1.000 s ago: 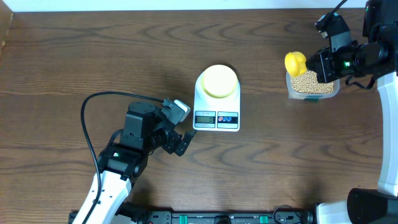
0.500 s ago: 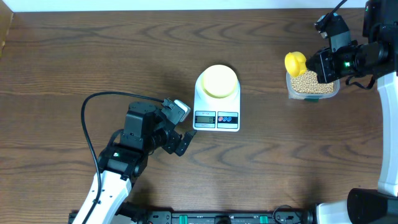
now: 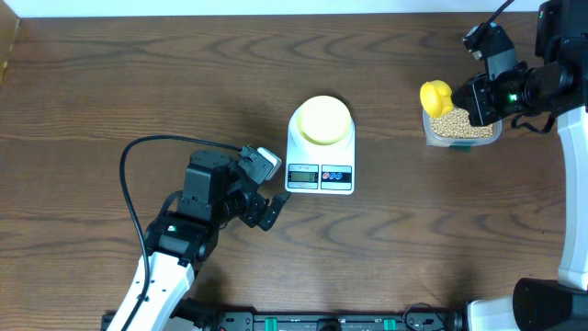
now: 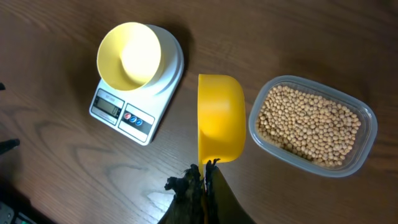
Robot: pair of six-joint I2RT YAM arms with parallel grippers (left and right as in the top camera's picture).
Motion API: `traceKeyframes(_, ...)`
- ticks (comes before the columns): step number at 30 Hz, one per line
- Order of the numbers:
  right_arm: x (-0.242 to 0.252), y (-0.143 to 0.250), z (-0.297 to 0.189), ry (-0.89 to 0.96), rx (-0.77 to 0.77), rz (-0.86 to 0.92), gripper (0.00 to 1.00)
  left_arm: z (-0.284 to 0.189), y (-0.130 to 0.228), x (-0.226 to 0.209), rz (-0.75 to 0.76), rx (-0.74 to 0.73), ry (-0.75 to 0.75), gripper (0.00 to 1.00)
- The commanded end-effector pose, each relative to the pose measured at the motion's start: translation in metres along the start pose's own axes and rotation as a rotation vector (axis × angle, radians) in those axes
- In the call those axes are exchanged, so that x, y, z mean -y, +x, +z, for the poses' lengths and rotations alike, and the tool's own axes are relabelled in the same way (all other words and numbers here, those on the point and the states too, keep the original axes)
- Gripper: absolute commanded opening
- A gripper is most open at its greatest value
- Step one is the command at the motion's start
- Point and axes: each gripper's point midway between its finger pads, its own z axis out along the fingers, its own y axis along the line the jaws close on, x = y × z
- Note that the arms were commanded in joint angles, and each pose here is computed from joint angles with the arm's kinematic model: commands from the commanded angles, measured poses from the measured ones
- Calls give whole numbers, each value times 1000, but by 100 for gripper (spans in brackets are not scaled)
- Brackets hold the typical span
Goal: Scoop item into bowl and weigh 50g on scale
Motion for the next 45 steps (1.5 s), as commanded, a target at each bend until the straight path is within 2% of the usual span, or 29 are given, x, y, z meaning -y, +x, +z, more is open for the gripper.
traceKeyframes(1, -1, -7, -5, -2, 29, -27, 1, 0, 0, -2, 11, -1, -9, 98)
traceKeyframes(8, -2, -9, -5, -9, 39, -27, 1, 0, 0, -2, 11, -1, -9, 97)
traceKeyframes(12, -13, -17, -6, -76, 80, -27, 1, 0, 0, -2, 11, -1, -9, 98)
traceKeyframes(19, 0, -17, -5, -4, 73, -18, 1, 0, 0, -2, 11, -1, -9, 98)
traceKeyframes(21, 12, -21, -6, 57, 84, 53, 1, 0, 0, -2, 11, -1, -9, 98)
traceKeyframes(23, 29, -22, -9, 133, 98, 201, 1, 0, 0, -2, 11, -1, -9, 98)
traceKeyframes(29, 55, -20, -18, 167, 135, 427, 1, 0, 0, -2, 11, -1, -9, 98)
traceKeyframes(34, 69, -10, -11, 189, 97, 504, 1, 0, 0, -2, 11, -1, -9, 98)
traceKeyframes(39, 73, 29, 2, 239, -88, 569, 1, 0, 0, -2, 11, -1, -9, 98)
traceKeyframes(45, 80, 31, -1, 280, -96, 567, 1, 0, -1, -2, 11, -1, -9, 98)
